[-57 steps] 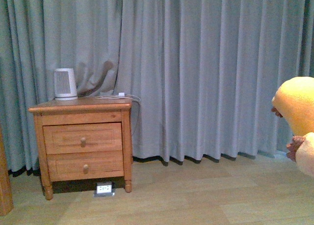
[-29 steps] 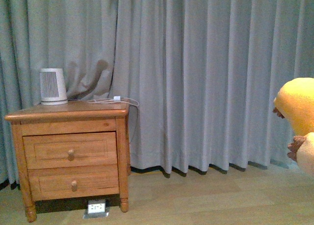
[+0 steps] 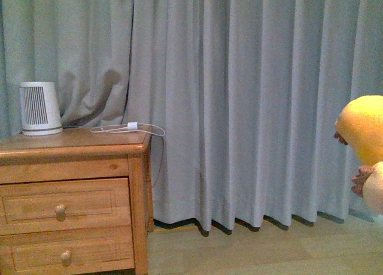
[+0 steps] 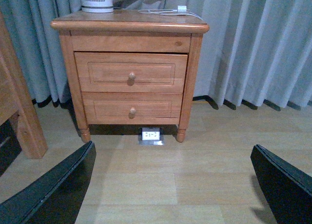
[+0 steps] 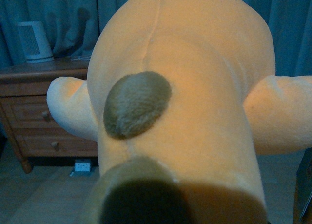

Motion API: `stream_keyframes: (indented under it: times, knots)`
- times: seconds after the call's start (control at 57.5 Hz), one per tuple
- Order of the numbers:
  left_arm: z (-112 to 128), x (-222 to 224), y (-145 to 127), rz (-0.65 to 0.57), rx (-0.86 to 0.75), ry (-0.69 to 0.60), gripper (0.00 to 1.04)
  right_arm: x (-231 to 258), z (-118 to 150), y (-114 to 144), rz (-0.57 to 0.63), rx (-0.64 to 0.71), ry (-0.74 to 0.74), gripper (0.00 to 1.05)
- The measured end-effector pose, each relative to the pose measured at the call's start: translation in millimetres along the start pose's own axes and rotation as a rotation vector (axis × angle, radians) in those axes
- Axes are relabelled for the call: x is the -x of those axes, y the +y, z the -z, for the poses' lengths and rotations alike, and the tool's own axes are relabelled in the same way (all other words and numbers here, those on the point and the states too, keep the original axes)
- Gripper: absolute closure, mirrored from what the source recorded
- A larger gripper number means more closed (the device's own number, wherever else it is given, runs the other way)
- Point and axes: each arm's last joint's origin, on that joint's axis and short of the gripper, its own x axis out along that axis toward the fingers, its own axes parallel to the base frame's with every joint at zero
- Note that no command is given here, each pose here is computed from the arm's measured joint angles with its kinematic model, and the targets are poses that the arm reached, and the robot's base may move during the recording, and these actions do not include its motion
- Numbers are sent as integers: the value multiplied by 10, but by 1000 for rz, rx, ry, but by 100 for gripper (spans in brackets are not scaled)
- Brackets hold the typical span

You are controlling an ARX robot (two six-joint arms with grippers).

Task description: Put away toys

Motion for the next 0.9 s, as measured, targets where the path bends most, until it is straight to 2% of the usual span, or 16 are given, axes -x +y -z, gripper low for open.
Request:
stream_keyframes:
  times: [0.905]
  knots:
    - [0,0,0,-1,0,0,6,-1,1,0,0,0,1,87]
